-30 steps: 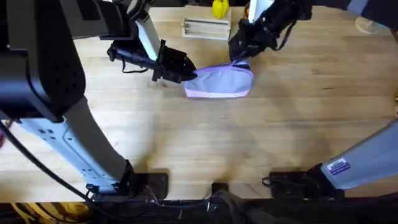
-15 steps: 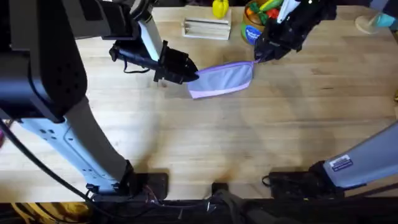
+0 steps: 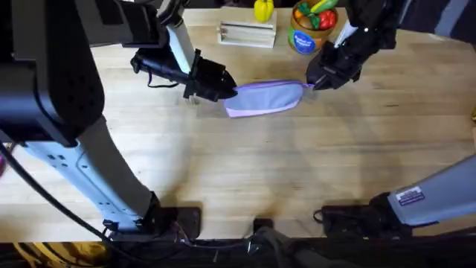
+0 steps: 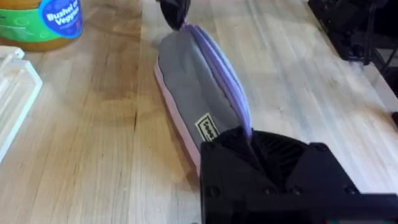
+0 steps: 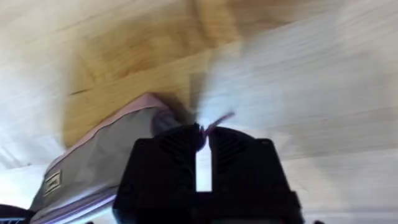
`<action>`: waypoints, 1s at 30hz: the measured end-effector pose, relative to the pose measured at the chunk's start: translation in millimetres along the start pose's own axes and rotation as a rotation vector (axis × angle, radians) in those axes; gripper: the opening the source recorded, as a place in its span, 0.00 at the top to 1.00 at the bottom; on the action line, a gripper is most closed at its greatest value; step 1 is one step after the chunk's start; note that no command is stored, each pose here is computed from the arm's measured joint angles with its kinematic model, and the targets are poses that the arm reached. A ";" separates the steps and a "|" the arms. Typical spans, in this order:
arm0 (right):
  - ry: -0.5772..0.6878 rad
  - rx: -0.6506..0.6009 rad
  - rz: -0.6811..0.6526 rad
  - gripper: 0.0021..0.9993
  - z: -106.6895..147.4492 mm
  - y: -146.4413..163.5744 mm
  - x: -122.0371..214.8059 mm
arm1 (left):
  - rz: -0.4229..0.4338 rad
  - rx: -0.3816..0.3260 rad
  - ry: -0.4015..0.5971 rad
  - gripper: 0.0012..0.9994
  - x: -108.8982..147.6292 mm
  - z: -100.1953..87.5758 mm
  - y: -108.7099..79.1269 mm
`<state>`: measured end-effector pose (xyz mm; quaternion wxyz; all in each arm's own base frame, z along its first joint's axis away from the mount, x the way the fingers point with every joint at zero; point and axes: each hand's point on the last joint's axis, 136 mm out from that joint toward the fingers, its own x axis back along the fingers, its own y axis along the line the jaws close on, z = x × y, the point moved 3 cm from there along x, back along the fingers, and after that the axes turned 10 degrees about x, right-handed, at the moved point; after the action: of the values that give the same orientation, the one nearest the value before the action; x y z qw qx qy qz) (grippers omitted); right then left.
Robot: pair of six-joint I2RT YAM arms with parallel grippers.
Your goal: Unzip the bag, pick up the pens from the table one at a time and place them inside, then zip the bag closed.
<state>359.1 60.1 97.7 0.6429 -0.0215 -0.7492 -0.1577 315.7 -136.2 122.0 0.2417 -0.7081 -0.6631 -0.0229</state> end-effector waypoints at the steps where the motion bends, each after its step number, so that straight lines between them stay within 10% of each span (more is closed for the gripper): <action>1: -0.020 -0.003 0.016 0.82 -2.6 -4.3 4.6 | -0.002 0.000 0.003 0.96 0.7 0.7 0.3; 4: -0.082 0.007 0.041 0.69 -9.6 -13.6 22.8 | -0.009 0.007 0.005 0.96 3.5 2.1 1.1; 9: -0.202 0.081 0.006 0.05 -14.2 -6.0 67.3 | -0.013 0.009 0.005 0.96 5.0 2.8 1.6; 19: -0.421 0.193 -0.063 0.00 3.8 5.4 155.7 | -0.013 0.009 0.006 0.96 5.0 2.9 1.6; 23: -0.475 0.288 -0.084 0.00 11.6 9.8 175.2 | -0.014 0.015 0.005 0.47 6.0 3.2 1.5; 24: -0.485 0.359 -0.088 0.00 17.3 11.6 181.4 | -0.018 0.020 0.004 0.04 7.5 3.6 2.0; 30: -0.487 0.423 -0.088 0.00 20.3 13.1 183.6 | -0.021 0.017 0.007 0.01 7.9 4.3 2.7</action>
<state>311.1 46.5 276.0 0.4275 0.1077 -0.8974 -0.0165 318.0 -127.3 120.2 0.2497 -0.6988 -0.6699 -0.0225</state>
